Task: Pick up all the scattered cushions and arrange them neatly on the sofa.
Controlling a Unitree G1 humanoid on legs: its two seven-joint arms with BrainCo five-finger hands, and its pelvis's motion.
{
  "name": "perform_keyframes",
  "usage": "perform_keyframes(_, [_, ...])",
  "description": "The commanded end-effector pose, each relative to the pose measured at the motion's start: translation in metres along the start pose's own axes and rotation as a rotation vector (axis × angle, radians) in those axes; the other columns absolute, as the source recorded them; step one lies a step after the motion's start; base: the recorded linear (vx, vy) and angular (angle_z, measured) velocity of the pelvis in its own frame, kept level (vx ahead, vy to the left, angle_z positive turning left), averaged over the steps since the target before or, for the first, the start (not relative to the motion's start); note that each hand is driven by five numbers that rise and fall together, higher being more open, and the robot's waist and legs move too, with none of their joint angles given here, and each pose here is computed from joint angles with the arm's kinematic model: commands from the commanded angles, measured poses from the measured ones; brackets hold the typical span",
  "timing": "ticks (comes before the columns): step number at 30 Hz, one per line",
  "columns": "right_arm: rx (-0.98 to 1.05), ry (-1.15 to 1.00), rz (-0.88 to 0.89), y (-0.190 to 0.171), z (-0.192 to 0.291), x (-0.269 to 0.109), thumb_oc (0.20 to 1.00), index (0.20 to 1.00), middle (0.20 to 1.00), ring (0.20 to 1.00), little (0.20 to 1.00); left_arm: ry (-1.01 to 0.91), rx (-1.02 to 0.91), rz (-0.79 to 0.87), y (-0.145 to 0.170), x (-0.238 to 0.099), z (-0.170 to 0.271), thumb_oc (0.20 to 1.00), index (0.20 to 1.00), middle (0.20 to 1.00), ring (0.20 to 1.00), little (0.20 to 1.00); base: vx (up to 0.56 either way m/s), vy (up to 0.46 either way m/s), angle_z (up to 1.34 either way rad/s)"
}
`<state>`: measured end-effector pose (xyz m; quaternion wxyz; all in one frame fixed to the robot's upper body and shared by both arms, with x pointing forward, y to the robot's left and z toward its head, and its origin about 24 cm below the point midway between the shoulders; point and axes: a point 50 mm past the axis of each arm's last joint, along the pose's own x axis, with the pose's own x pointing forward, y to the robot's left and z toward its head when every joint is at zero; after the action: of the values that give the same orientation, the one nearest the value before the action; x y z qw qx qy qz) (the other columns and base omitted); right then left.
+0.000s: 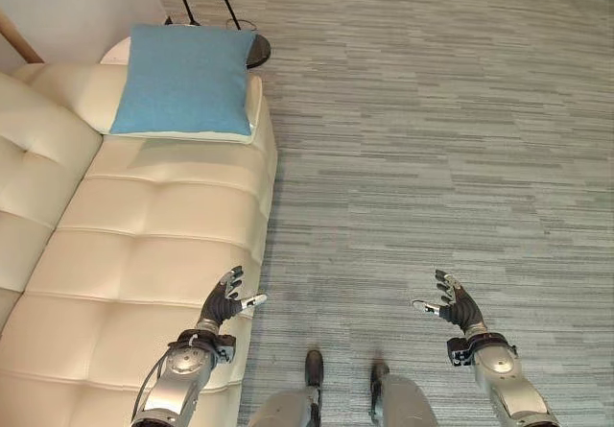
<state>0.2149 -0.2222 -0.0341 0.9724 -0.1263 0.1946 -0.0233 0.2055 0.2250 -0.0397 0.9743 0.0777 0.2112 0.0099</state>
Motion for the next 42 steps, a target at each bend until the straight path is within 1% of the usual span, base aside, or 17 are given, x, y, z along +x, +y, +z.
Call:
perform_keyframes(1, [-0.006, -0.05, -0.023, -0.005, 0.009, 0.003, 1.0, 1.0, 1.0, 1.0, 1.0, -0.087, -0.019, 0.032, 0.007, -0.001, 0.015, 1.0, 1.0, 1.0, 1.0, 1.0, 0.38, -0.18, -0.14])
perform_keyframes(4, [0.004, -0.04, -0.021, -0.004, 0.005, -0.002, 1.0, 1.0, 1.0, 1.0, 1.0, -0.084, -0.022, 0.01, 0.002, 0.0, 0.014, 1.0, 1.0, 1.0, 1.0, 1.0, 0.25, -0.108, 0.14])
perform_keyframes(10, [0.022, -0.046, -0.029, -0.01, 0.005, -0.003, 1.0, 1.0, 1.0, 1.0, 1.0, -0.068, -0.141, 0.006, -0.011, 0.002, 0.01, 1.0, 1.0, 1.0, 1.0, 1.0, 0.29, -0.14, 0.22])
perform_keyframes(19, [0.001, -0.023, -0.066, -0.021, 0.002, -0.003, 1.0, 1.0, 1.0, 1.0, 1.0, -0.032, -0.158, 0.029, -0.008, -0.002, 0.001, 1.0, 1.0, 1.0, 1.0, 1.0, 0.28, -0.001, 0.04])
perform_keyframes(24, [-0.018, 0.002, -0.088, -0.023, -0.004, -0.005, 1.0, 1.0, 1.0, 1.0, 1.0, -0.055, -0.136, 0.037, -0.007, -0.002, 0.006, 1.0, 1.0, 1.0, 1.0, 1.0, 0.34, 0.124, -0.12])
perform_keyframes(29, [-0.043, 0.006, -0.062, -0.018, -0.005, -0.005, 1.0, 1.0, 1.0, 1.0, 1.0, -0.065, -0.1, 0.034, -0.004, -0.003, 0.007, 1.0, 1.0, 1.0, 1.0, 1.0, 0.32, 0.175, -0.23])
perform_keyframes(30, [-0.063, 0.02, -0.051, -0.017, -0.008, -0.005, 1.0, 1.0, 1.0, 1.0, 1.0, -0.066, -0.043, -0.003, -0.003, -0.004, 0.008, 1.0, 1.0, 1.0, 1.0, 1.0, 0.38, 0.252, -0.23])
perform_keyframes(32, [-0.073, 0.045, -0.021, -0.01, -0.013, -0.003, 1.0, 1.0, 1.0, 1.0, 1.0, -0.052, 0.001, -0.019, 0.002, -0.005, 0.006, 1.0, 1.0, 1.0, 1.0, 1.0, 0.41, 0.335, -0.22])
perform_keyframes(37, [-0.054, 0.059, -0.015, -0.005, -0.017, -0.006, 1.0, 1.0, 1.0, 1.0, 1.0, -0.042, 0.01, -0.033, 0.0, -0.007, 0.005, 1.0, 1.0, 1.0, 1.0, 1.0, 0.24, 0.183, 0.02])
perform_keyframes(42, [-0.044, 0.051, -0.029, -0.007, -0.015, -0.004, 1.0, 1.0, 1.0, 1.0, 1.0, -0.058, 0.001, -0.051, -0.004, -0.005, 0.009, 1.0, 1.0, 1.0, 1.0, 1.0, 0.36, 0.037, 0.18])
